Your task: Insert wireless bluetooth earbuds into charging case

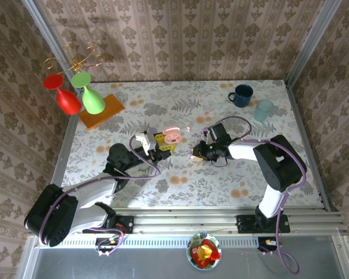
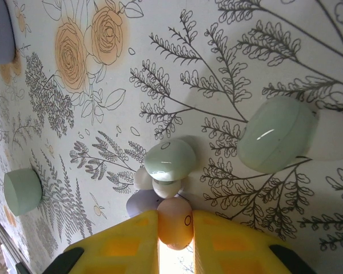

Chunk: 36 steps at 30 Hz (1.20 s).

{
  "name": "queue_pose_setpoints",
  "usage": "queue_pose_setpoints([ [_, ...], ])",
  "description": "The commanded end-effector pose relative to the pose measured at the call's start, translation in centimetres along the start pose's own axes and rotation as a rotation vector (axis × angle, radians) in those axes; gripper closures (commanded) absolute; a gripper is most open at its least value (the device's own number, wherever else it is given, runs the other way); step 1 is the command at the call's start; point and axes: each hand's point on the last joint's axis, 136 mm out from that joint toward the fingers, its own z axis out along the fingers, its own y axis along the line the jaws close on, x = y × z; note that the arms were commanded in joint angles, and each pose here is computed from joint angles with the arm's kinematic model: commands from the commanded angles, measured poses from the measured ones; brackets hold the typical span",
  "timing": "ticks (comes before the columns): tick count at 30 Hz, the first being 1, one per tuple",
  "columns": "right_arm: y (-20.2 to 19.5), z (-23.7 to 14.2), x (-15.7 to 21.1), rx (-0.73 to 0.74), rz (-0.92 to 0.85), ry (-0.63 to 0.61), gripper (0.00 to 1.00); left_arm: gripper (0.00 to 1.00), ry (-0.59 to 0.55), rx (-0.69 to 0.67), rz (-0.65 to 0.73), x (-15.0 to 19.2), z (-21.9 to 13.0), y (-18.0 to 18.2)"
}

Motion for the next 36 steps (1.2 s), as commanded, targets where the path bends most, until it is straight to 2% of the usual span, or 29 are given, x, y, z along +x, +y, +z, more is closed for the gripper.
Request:
queue_pose_setpoints([
  [1,-0.5,-0.2,0.5,0.055,0.016,0.014,0.81,0.67,-0.018,0.007,0.011,-0.6,0.1,0.0],
  [7,0.1,-3.5,0.6,0.205,-0.091,-0.035,0.81,0.67,0.017,-0.007,0.028,0.3,0.0,0.1],
  [16,-1.1,-7.8,1.1,0.494,-0.27,-0.053,0.81,0.67,0.046,0.0,0.033,1.5,0.4,0.4],
  [25,-1.2,-10.3,1.0,0.652,-0.362,-0.082,0.81,0.67,0.057,-0.006,0.024,2.1,0.3,0.5],
  [33,1.7,-12.0,0.5,0.518,-0.422,-0.191,0.81,0.66,0.083,-0.005,0.017,2.7,0.2,0.6],
  [36,4.5,-12.9,0.4,0.381,-0.503,-0.25,0.82,0.66,0.107,0.01,0.008,3.3,0.0,0.2],
])
